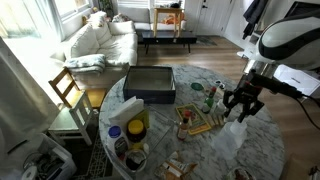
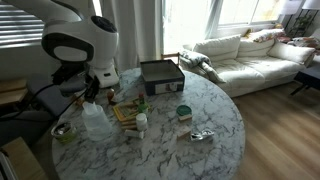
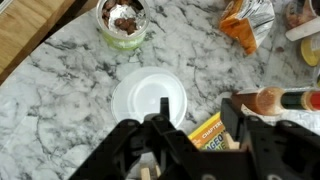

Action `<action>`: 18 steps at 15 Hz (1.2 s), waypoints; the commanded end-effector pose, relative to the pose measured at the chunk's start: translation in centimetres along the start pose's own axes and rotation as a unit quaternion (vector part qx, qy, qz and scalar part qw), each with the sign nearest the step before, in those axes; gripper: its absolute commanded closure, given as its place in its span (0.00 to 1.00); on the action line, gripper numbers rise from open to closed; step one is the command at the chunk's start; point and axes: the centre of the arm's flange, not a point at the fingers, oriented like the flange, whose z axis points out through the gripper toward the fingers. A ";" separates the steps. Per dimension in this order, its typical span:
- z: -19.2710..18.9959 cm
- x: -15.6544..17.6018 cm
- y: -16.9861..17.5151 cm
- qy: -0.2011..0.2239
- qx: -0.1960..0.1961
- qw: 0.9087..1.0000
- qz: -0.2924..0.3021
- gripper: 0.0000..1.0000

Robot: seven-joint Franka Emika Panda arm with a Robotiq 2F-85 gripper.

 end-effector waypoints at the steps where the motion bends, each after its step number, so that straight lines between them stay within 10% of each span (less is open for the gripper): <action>1: -3.4 -0.5 -1.2 0.013 0.021 0.999 -0.028 0.11; 8: -7.7 -2.5 -3.4 0.056 -0.020 0.980 -0.190 0.00; 17: -8.9 -5.1 -4.2 0.101 -0.112 0.915 -0.375 0.00; 18: -8.5 -4.3 -4.8 0.096 -0.097 0.929 -0.344 0.00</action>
